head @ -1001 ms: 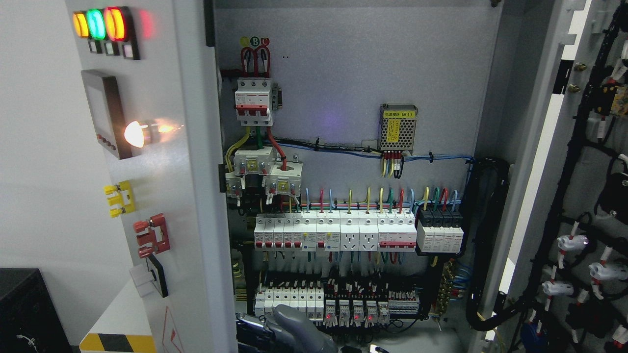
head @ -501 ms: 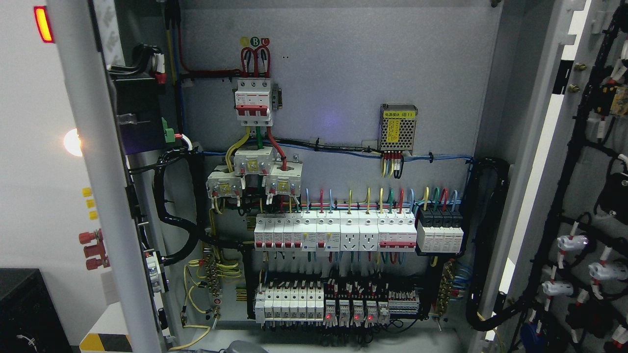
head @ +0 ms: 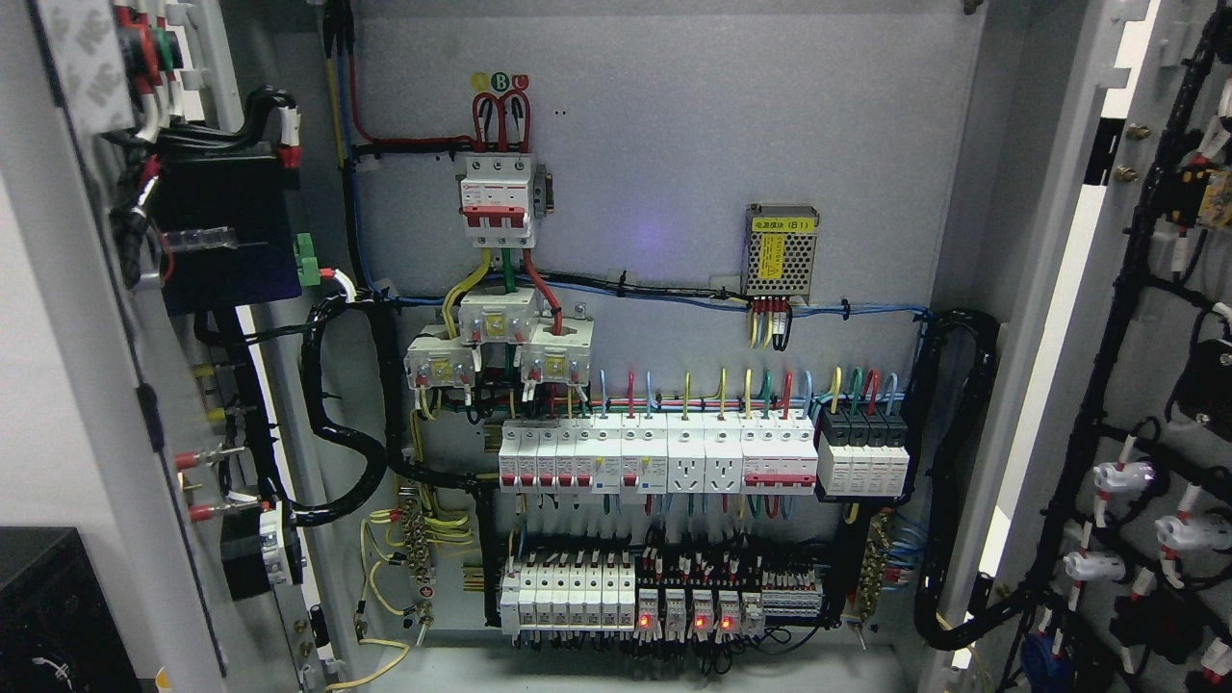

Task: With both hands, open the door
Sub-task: 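Swing the indicator-light door fully open with the right hand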

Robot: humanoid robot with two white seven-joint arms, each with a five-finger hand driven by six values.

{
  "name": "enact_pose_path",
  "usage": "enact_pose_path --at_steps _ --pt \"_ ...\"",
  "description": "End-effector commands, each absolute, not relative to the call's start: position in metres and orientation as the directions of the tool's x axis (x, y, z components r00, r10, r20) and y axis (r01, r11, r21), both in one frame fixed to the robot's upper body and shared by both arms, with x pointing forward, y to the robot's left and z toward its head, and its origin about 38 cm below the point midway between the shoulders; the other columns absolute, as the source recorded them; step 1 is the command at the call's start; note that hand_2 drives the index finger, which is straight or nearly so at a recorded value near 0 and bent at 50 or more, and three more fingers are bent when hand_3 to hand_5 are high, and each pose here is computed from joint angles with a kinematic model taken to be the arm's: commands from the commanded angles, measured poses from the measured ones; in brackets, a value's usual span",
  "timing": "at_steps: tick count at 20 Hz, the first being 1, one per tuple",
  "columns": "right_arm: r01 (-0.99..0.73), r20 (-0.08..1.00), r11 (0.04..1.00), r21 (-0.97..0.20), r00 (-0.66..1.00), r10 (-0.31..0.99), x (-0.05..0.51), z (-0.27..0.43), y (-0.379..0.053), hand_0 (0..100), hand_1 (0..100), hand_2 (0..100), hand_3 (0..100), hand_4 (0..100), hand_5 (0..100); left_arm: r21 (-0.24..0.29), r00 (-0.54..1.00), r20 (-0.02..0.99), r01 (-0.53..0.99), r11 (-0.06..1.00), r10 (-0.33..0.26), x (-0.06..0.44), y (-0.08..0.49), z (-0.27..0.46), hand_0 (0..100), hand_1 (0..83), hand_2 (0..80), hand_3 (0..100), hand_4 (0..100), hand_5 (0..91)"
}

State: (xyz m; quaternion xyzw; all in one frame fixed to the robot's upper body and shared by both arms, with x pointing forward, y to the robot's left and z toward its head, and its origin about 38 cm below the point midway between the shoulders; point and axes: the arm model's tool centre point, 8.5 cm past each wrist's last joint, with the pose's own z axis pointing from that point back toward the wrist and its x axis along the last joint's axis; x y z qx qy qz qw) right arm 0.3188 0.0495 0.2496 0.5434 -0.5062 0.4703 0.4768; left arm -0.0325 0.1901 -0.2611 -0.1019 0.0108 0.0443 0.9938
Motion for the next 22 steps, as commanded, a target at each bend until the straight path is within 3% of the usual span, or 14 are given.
enact_pose_path --at_steps 1,13,22 --pt "-0.988 0.999 -0.15 0.028 0.033 -0.032 0.287 0.237 0.079 0 0 0 0 0 0 -0.203 0.997 -0.03 -0.07 0.977 0.065 -0.033 0.19 -0.261 0 0.0 0.0 0 0 0.0" --pt "-0.988 1.0 -0.152 0.001 0.006 -0.029 0.291 0.245 0.08 0 0 0 0 0 0 -0.203 0.998 -0.03 -0.068 0.977 0.063 -0.033 0.19 -0.261 0 0.0 0.0 0 0 0.0" --pt "-0.995 0.991 0.086 0.049 0.037 -0.128 0.354 0.261 0.022 0 0 0 0 0 0 -0.203 0.999 -0.008 -0.049 0.978 0.048 -0.021 0.191 -0.262 0 0.0 0.0 0 0 0.0"
